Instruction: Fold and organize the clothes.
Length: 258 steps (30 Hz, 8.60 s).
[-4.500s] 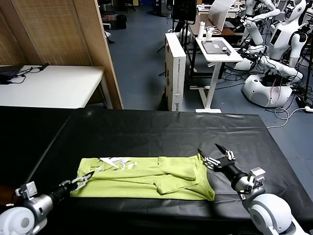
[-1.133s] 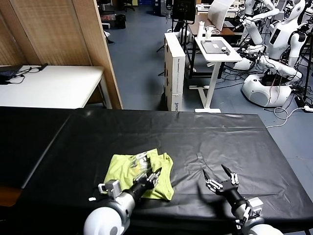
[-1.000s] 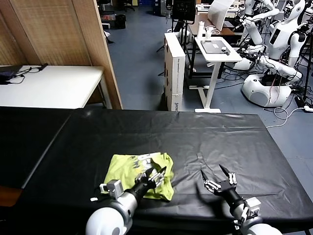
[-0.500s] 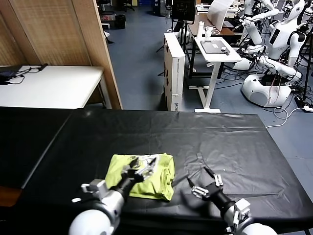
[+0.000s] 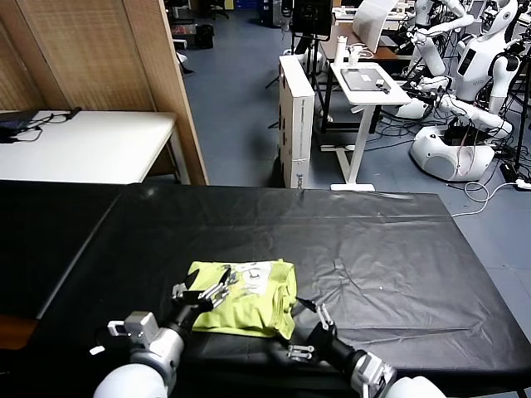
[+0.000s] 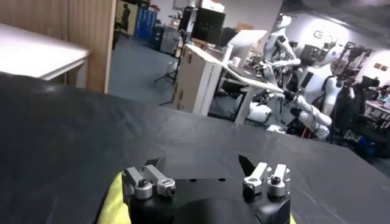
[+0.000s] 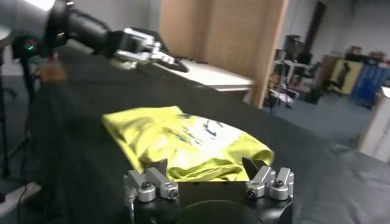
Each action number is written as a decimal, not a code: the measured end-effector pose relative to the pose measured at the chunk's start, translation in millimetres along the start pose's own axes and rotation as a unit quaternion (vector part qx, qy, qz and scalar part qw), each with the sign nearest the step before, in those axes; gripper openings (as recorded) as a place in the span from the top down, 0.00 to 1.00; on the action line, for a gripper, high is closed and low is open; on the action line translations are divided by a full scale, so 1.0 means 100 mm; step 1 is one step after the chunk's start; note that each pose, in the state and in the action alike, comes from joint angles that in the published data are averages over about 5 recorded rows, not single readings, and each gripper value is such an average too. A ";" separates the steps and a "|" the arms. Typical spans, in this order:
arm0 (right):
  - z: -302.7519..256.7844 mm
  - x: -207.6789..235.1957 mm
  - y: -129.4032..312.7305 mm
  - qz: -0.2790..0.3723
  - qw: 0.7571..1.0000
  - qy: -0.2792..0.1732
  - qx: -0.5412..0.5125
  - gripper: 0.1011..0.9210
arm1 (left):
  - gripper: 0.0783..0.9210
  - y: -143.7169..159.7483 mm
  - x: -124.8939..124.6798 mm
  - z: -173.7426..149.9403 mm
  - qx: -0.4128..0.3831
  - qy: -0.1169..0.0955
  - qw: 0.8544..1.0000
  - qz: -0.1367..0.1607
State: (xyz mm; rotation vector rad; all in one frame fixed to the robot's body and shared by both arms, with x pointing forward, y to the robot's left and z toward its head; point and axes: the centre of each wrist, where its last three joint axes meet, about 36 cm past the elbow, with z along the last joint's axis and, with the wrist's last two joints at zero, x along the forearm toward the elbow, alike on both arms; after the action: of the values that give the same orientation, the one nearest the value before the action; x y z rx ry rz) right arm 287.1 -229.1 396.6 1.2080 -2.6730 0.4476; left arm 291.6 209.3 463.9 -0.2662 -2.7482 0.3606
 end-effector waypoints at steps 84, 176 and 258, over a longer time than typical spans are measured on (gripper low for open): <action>-0.08 0.51 0.00 0.122 0.988 -0.049 -0.076 0.02 | 0.02 0.72 -0.29 1.05 0.115 -0.069 0.990 -0.048; -0.41 -0.97 0.41 0.039 0.926 0.042 -0.372 0.02 | 0.02 1.11 -0.05 0.19 -0.329 -0.101 0.939 0.008; -0.25 0.13 -0.48 0.222 0.944 0.119 -0.215 0.94 | 0.02 1.73 0.73 0.06 -0.159 -0.056 0.979 -0.117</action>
State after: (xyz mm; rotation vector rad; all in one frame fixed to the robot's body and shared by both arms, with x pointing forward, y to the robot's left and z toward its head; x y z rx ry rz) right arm 315.3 -260.0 432.9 0.4002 -2.6201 0.0464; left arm 246.6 389.2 433.1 0.0015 -2.9002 -0.1325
